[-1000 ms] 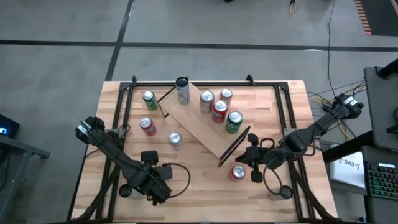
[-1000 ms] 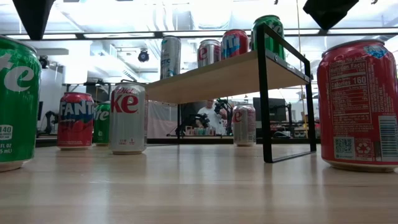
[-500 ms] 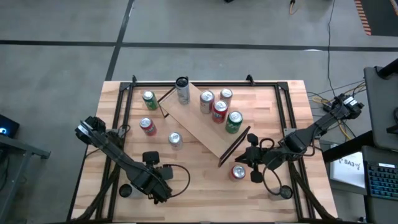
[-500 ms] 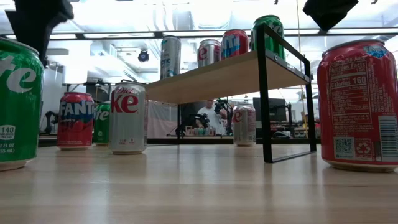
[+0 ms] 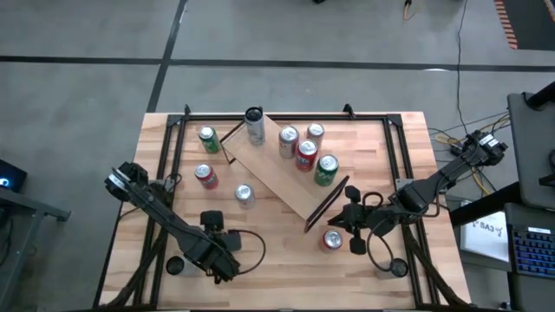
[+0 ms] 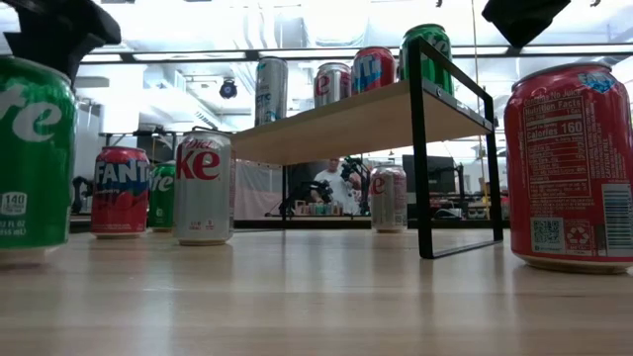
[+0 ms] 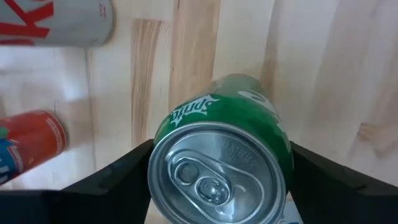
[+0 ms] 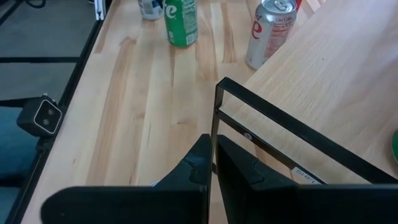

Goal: Place canned beverage on shelf
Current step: Put the bottom green soda can on the shelf aligned with the other green soda

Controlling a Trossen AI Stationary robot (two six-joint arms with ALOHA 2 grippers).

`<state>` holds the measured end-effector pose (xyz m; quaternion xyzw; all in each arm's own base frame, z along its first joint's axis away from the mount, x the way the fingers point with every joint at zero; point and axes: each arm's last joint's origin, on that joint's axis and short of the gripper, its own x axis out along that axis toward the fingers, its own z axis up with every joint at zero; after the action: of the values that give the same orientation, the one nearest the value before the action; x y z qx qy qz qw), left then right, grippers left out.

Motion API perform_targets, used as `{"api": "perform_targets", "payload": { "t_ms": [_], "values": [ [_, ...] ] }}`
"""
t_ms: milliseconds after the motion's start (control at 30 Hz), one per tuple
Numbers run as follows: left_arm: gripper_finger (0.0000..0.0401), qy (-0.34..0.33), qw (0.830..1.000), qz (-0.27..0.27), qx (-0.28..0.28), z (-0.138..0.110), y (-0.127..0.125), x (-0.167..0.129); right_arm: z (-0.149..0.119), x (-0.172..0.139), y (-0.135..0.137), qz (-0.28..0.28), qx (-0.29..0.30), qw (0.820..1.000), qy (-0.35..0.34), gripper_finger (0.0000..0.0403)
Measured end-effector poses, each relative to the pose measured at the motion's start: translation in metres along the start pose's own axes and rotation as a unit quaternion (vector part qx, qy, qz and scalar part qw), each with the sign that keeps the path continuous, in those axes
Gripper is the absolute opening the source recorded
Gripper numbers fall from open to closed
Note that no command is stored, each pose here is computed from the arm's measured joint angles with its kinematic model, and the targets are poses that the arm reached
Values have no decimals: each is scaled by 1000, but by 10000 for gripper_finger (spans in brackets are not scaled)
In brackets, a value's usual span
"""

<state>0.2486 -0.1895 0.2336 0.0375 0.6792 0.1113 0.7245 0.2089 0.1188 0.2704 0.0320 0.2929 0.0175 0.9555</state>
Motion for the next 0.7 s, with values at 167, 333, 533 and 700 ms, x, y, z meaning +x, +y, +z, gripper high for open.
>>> {"api": "perform_targets", "payload": {
  "t_ms": [167, 333, 533, 700],
  "values": [
    [286, -13, 1000, -14, 9, 5, 0, -23, 0, -1, 0, 0, -4, 1000, -1, 12],
    [286, -47, 997, -41, 49, 13, 8, -76, 8, -6, 1, 4, -4, 1000, -5, 12],
    [286, -189, 979, -45, 63, 29, 41, -152, 20, -13, 4, 31, -8, 999, -4, 12],
    [286, -288, 953, -41, 84, 43, 76, -193, 30, -22, 3, 27, -16, 999, 7, 12]
  ]
}}
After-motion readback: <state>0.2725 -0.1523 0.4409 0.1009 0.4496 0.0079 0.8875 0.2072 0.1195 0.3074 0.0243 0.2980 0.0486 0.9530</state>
